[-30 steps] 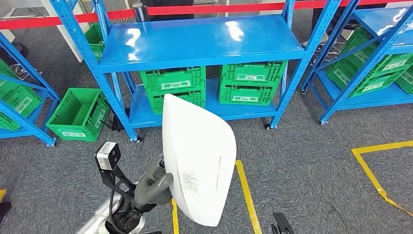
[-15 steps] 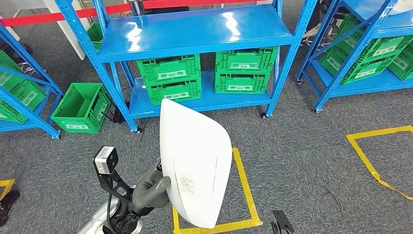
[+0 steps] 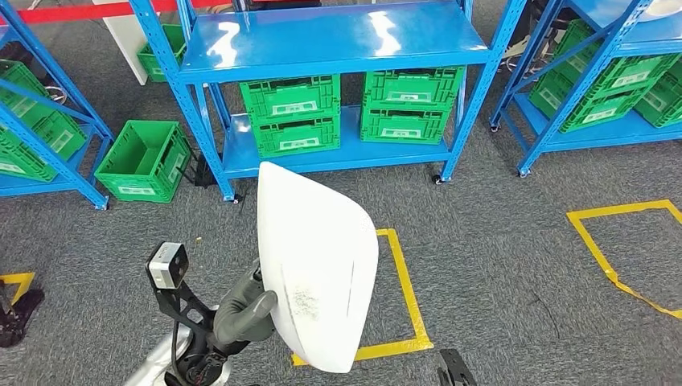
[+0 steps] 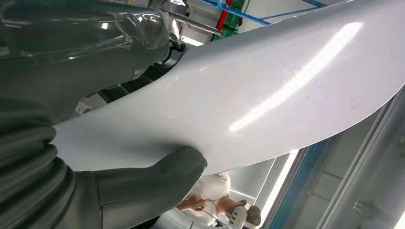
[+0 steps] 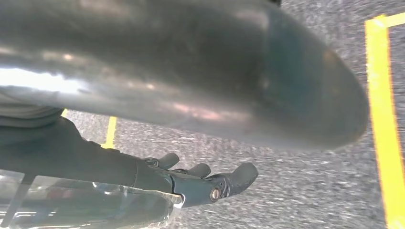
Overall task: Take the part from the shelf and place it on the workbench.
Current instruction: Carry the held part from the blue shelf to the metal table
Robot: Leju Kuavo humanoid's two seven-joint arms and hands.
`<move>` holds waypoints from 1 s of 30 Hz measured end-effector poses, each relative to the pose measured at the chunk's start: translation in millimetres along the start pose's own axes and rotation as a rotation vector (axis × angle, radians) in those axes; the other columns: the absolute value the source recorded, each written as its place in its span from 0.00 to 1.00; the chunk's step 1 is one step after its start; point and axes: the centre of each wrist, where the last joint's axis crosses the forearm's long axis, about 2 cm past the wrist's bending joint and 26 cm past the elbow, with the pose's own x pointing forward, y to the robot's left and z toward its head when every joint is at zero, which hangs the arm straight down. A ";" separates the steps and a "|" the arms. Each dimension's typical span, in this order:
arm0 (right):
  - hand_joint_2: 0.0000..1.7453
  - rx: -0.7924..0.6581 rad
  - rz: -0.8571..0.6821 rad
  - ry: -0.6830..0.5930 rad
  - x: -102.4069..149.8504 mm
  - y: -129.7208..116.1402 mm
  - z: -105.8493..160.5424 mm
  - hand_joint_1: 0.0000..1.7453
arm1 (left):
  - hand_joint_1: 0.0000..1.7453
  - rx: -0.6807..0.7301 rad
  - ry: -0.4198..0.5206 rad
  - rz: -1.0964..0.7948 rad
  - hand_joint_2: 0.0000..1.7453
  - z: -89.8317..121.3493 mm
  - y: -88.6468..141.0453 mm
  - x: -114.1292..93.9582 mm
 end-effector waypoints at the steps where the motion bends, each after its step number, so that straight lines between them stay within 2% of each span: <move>1: 0.00 0.000 0.005 0.002 0.7 -0.1 0.0 0.00 | 1.00 0.003 -0.002 -0.002 1.00 0.9 0.0 -0.2; 7: 0.00 0.009 0.015 -0.010 11.3 0.3 -0.5 0.00 | 1.00 0.005 -0.016 -0.015 1.00 2.1 0.0 3.0; 18: 0.00 0.017 0.038 -0.008 10.5 3.4 -0.3 0.00 | 1.00 0.040 -0.024 -0.031 1.00 11.4 1.4 4.4; 30: 0.00 0.023 0.042 -0.004 11.8 5.9 -0.3 0.00 | 1.00 0.034 -0.037 -0.040 1.00 9.0 0.2 7.8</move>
